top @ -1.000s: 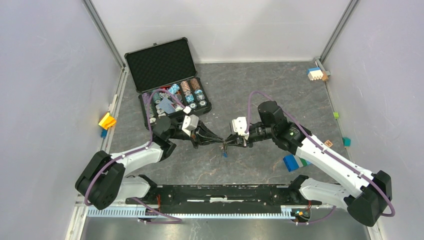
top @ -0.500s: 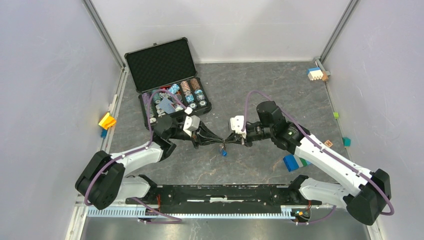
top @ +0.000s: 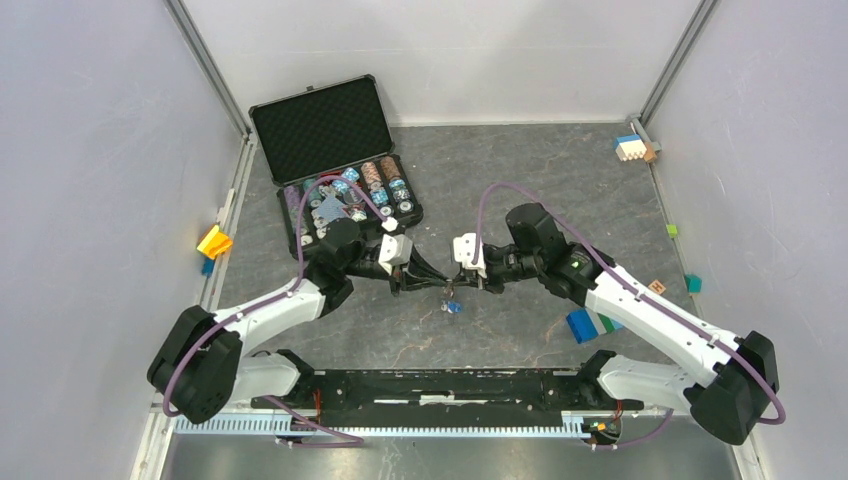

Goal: Put the keys on the keyring

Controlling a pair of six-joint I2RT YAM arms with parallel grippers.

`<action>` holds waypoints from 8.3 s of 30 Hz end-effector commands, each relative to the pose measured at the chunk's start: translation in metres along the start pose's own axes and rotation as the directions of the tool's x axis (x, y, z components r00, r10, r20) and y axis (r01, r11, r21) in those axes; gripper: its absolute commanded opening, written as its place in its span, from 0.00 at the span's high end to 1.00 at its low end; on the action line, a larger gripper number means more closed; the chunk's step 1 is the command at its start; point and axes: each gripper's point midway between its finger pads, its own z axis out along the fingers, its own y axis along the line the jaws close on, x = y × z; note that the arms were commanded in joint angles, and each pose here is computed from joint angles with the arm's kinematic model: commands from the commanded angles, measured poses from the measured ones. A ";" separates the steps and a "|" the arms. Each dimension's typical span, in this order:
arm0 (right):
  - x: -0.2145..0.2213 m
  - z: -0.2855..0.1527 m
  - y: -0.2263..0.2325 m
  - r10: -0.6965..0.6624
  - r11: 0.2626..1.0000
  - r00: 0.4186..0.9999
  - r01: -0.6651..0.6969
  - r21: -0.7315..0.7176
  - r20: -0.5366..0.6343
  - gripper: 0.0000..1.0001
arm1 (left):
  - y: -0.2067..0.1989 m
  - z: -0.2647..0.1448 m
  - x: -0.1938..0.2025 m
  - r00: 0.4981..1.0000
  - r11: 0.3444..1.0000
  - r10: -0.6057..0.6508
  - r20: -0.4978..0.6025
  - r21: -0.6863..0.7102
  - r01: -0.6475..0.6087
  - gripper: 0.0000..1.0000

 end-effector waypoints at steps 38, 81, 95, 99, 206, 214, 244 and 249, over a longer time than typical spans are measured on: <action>-0.014 0.006 -0.013 -0.028 0.999 0.998 0.030 0.026 -0.057 1.00 | 0.008 0.004 0.001 0.996 0.999 -0.032 -0.085 -0.009 0.031 0.98; -0.001 0.008 0.037 -0.072 0.984 0.995 0.082 -0.159 0.070 1.00 | -0.030 0.001 -0.025 0.996 0.985 0.046 0.075 0.161 -0.058 0.98; -0.016 0.016 0.038 -0.084 0.976 0.986 0.110 -0.187 0.141 0.89 | -0.037 0.000 -0.019 0.995 0.978 0.057 0.077 0.198 -0.072 0.98; -0.014 0.011 0.035 -0.109 0.980 0.986 0.127 -0.150 0.124 0.76 | -0.038 0.000 -0.016 0.996 0.978 0.056 0.074 0.198 -0.070 0.98; -0.016 -0.005 -0.012 0.013 0.997 0.999 -0.016 0.077 0.031 1.00 | -0.003 -0.004 0.001 0.996 0.996 0.078 -0.050 0.043 -0.076 0.98; -0.018 -0.015 -0.026 0.006 0.990 1.000 -0.007 0.142 0.008 1.00 | 0.006 -0.006 0.001 0.993 0.998 0.070 -0.094 -0.004 -0.070 0.79; -0.012 -0.071 -0.128 0.057 0.825 0.972 0.084 0.559 -0.229 1.00 | 0.064 -0.034 -0.017 0.971 0.925 0.086 -0.221 -0.345 -0.160 0.17; -0.020 -0.056 -0.134 0.068 0.842 0.981 0.040 0.537 -0.180 1.00 | 0.077 -0.042 -0.022 0.972 0.887 0.066 -0.224 -0.434 -0.160 0.16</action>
